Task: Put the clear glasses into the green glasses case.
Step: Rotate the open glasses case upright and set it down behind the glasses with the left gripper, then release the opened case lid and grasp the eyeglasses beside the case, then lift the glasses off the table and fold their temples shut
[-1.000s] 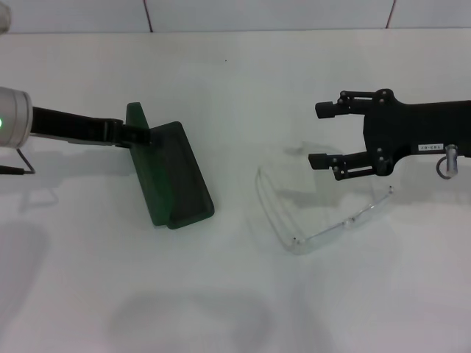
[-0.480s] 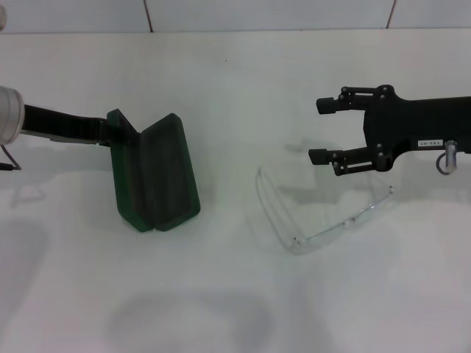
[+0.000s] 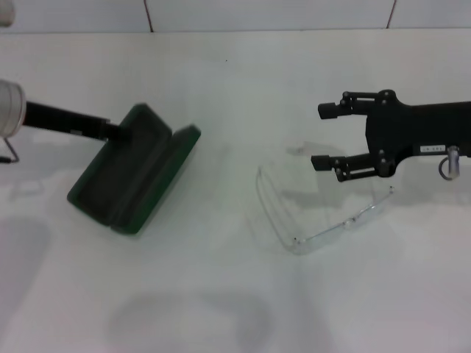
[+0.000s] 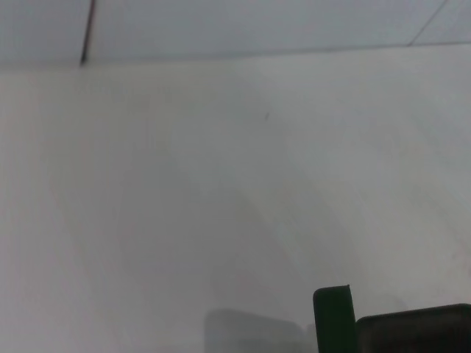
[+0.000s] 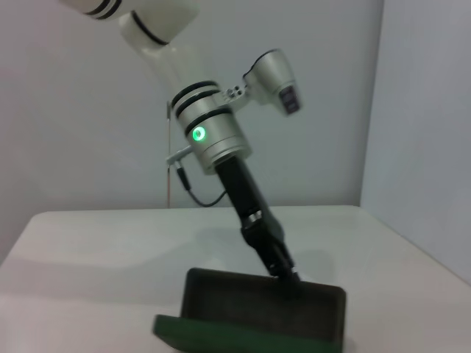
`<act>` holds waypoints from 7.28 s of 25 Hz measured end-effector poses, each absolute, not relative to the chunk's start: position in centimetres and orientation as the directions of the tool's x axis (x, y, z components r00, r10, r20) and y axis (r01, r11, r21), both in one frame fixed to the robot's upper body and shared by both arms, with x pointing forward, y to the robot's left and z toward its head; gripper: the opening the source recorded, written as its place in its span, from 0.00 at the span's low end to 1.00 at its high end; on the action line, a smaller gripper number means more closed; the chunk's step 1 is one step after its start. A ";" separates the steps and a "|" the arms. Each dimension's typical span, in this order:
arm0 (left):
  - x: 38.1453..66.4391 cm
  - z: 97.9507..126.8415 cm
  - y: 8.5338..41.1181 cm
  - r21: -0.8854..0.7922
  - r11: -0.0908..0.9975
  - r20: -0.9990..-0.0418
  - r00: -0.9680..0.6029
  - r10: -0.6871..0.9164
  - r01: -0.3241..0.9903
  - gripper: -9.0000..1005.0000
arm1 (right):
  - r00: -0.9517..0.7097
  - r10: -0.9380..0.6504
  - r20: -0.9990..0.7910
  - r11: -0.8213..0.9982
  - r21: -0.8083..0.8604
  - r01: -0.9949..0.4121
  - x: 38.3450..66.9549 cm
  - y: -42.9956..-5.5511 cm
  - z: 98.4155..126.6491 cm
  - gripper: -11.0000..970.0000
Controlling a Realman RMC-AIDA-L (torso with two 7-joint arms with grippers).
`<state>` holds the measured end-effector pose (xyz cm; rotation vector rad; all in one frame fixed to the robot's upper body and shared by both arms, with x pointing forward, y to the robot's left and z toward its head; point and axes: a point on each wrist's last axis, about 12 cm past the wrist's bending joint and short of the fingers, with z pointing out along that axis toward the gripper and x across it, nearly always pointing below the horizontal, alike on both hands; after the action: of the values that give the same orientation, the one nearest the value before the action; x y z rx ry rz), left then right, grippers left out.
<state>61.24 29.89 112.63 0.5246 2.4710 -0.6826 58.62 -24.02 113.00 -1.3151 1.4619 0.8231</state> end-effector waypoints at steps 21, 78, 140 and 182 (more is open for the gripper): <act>68.1 116.2 18.9 0.347 0.290 -0.665 0.015 0.747 0.892 0.20 | 0.107 -0.273 -0.956 0.055 -0.127 -0.990 53.6 -22.9 109.5 0.86; 63.7 119.3 19.8 0.059 0.227 -0.931 -0.029 0.364 0.972 0.74 | 0.156 -0.396 -0.905 0.078 -0.203 -0.976 55.7 -25.6 111.6 0.86; 51.7 109.1 28.5 -0.088 0.489 -0.983 0.005 -0.185 0.868 0.73 | 0.524 -0.544 -0.655 -0.402 -0.344 -0.849 55.6 -20.9 117.8 0.13; 53.9 112.4 19.7 -0.118 -0.017 -0.976 -0.120 -0.183 0.993 0.73 | 0.597 -0.233 -0.768 -0.136 -0.582 -0.802 54.8 -20.9 112.9 0.13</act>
<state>53.91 19.66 112.36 1.0171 1.1534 -1.3826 54.76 -20.93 112.91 -1.6765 0.8676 0.6173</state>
